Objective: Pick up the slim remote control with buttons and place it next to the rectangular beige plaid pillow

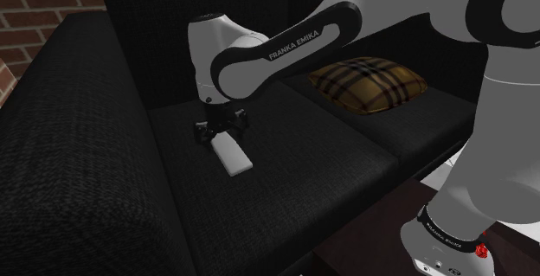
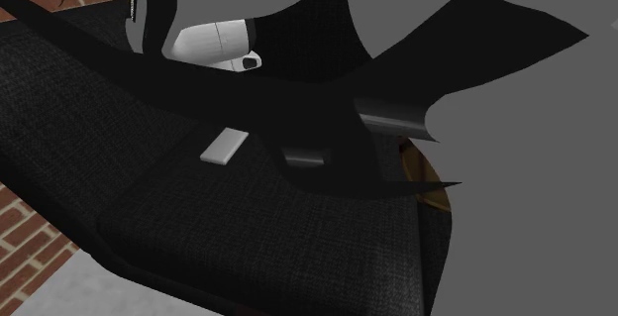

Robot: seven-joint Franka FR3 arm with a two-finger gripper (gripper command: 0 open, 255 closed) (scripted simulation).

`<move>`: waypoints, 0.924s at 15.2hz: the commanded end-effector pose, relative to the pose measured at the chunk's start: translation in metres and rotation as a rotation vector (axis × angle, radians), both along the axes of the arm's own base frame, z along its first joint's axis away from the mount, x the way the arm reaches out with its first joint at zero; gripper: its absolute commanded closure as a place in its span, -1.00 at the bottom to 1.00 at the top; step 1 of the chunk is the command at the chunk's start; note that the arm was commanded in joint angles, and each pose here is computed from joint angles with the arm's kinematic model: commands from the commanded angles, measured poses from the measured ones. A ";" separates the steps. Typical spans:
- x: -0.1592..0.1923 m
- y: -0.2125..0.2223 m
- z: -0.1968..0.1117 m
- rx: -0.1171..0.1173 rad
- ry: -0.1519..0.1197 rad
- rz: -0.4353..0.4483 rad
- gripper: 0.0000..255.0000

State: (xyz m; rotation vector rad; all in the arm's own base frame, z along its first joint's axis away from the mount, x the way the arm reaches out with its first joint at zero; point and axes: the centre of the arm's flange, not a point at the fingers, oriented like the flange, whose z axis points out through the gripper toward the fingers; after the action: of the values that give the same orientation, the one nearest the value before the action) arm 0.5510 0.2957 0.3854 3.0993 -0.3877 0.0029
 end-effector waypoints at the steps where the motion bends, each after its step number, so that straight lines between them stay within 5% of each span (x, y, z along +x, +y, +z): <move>1: 0.000 0.000 0.000 0.000 0.000 0.000 -1.00; 2: 0.000 0.000 0.000 0.000 0.000 0.000 1.00; 14: 0.000 0.000 0.016 0.000 0.000 0.000 1.00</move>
State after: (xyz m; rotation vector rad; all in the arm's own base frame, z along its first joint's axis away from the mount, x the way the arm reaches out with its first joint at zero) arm 0.5509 0.2963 0.3968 3.0993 -0.3876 0.0028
